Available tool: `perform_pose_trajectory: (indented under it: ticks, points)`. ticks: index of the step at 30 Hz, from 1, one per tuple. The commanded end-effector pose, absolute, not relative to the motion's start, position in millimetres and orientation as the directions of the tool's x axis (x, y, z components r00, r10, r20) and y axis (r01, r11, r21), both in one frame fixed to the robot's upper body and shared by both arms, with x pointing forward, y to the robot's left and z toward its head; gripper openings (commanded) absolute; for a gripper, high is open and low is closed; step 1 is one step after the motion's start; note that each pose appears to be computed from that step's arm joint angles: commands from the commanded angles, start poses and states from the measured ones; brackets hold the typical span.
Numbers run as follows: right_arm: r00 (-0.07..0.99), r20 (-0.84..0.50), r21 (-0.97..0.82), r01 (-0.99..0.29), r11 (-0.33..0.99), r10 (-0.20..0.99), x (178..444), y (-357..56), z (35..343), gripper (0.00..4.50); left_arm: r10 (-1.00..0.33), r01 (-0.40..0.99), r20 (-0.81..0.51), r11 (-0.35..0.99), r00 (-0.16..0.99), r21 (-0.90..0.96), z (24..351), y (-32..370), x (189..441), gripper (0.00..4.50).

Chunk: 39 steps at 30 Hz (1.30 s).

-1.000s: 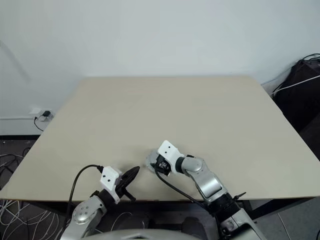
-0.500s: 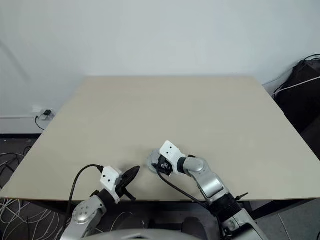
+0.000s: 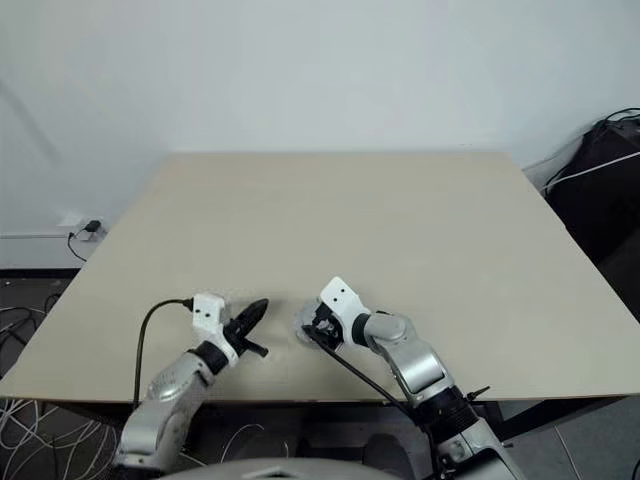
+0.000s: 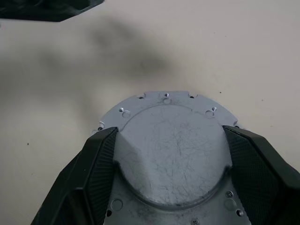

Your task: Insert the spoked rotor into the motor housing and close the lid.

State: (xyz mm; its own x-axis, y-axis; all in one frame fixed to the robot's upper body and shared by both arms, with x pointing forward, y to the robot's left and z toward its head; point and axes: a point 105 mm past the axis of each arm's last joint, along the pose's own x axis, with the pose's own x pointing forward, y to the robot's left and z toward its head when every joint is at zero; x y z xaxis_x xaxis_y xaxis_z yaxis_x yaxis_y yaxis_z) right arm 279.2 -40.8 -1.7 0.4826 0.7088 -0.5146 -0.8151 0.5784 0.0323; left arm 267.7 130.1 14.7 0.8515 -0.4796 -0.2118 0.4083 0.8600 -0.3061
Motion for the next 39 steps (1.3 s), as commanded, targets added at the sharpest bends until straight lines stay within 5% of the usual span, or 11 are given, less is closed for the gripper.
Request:
perform_pose_trajectory:
  ticks: [1, 15, 25, 39]
  points:
    - [0.440, -0.595, 0.076, -0.802, 0.593, 0.673, 268, -47, -24, 3.19, -0.573, 0.455, -0.199, 0.780, 0.795, -0.430, 28, 126, 276, 0.00]
    - [0.454, -0.579, 0.074, -0.798, 0.598, 0.677, 268, -44, -20, 3.19, -0.693, 0.499, -0.265, 0.685, 0.670, -0.531, 34, 109, 311, 0.00]
    - [0.465, -0.577, 0.069, -0.792, 0.607, 0.671, 268, -46, -20, 3.19, -0.708, 0.480, -0.393, 0.695, 0.586, -0.536, 15, 98, 308, 0.00]
    - [0.432, -0.614, -0.018, -0.844, 0.536, 0.660, 258, -54, -32, 3.19, -0.722, 0.492, -0.398, 0.683, 0.566, -0.539, 14, 95, 306, 0.00]
